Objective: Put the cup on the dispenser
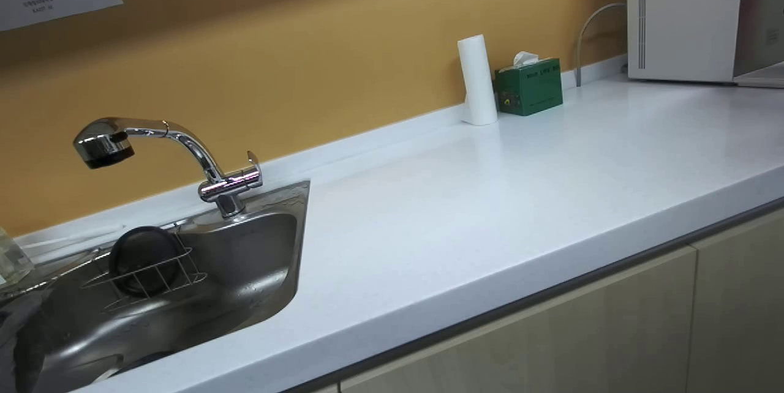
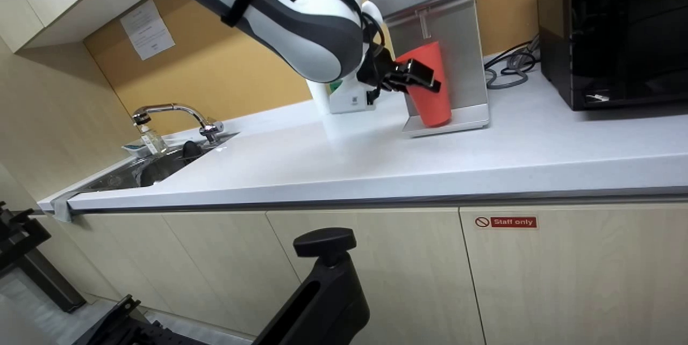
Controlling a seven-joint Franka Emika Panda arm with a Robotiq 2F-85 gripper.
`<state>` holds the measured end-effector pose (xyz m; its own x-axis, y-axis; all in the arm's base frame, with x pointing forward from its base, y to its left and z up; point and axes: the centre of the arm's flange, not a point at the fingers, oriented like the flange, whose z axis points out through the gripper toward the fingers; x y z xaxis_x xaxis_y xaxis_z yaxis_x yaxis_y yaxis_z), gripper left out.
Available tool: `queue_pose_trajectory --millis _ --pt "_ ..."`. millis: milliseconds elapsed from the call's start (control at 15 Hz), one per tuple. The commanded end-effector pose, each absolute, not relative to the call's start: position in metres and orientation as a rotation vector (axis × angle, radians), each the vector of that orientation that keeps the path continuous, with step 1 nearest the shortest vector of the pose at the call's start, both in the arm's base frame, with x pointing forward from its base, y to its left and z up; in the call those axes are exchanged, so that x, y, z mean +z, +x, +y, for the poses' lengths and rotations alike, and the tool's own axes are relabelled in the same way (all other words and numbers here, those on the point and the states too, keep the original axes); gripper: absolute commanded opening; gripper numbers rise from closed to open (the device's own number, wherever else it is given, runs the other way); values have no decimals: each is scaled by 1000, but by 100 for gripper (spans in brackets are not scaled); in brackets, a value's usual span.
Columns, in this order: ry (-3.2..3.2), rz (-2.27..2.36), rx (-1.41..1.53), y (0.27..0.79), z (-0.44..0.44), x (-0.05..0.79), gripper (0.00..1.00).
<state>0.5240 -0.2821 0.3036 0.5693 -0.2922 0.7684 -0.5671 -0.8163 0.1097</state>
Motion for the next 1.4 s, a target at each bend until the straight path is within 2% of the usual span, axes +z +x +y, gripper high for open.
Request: queue_pose_trajectory --millis 0,333,467,600,1333 --pt "2497 -665 1124 547 -287 311 49" --pt "2509 -682 1115 553 -289 310 49" --pt "2506 -709 1115 553 -292 311 93" --pt "2503 -725 1115 551 -293 312 99" --pt "2668 -721 1029 521 -273 325 100"
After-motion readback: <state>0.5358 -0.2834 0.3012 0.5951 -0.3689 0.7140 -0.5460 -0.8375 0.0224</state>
